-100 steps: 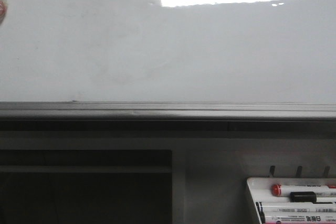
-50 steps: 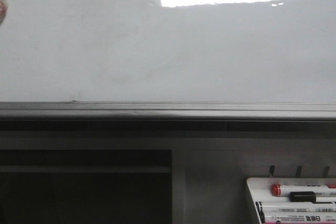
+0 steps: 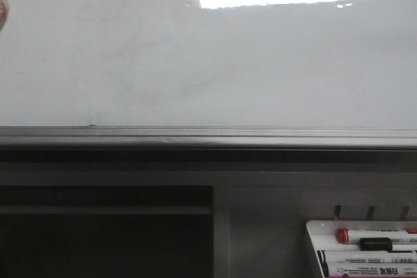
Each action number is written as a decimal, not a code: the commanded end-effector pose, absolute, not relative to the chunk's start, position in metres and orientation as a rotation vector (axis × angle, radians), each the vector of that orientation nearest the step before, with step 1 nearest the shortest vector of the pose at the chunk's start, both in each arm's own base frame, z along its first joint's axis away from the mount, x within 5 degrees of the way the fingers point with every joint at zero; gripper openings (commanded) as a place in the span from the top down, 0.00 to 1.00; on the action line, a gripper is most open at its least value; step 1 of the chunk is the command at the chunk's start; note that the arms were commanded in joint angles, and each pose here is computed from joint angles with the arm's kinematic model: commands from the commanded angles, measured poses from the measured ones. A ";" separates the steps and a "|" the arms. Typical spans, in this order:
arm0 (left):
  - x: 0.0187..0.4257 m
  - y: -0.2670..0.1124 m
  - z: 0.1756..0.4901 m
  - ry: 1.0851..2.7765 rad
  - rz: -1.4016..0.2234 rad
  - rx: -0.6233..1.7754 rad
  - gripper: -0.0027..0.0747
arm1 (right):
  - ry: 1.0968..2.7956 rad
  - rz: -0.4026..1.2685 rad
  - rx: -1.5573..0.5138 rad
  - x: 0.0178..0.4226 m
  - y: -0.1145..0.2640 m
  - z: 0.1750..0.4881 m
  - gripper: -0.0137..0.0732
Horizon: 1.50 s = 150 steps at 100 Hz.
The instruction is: Write number 2 on whiteboard
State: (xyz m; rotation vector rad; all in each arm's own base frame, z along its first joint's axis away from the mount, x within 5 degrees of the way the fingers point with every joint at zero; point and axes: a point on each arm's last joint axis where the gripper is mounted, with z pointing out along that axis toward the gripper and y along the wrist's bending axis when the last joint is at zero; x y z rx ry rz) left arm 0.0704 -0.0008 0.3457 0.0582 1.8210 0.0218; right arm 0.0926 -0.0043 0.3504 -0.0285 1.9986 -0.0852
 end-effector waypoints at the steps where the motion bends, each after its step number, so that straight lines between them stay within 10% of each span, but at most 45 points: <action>1: 0.076 -0.001 0.360 1.753 0.013 0.054 0.99 | 1.956 -0.044 -0.017 0.100 -0.002 0.361 0.92; 27: 0.090 -0.002 0.354 1.816 0.007 0.055 0.95 | 2.040 -0.002 -0.051 0.114 0.002 0.353 0.92; 58: 0.098 -0.005 0.347 1.836 -0.042 0.034 0.32 | 2.055 0.072 -0.136 0.121 0.010 0.349 0.75; 76: 0.104 -0.008 0.332 1.853 -0.104 0.019 0.33 | 2.048 0.084 -0.130 0.121 0.010 0.350 0.47; 150: 0.209 -0.042 0.321 2.077 -0.026 0.415 0.33 | 2.049 0.098 -0.125 0.121 0.011 0.350 0.47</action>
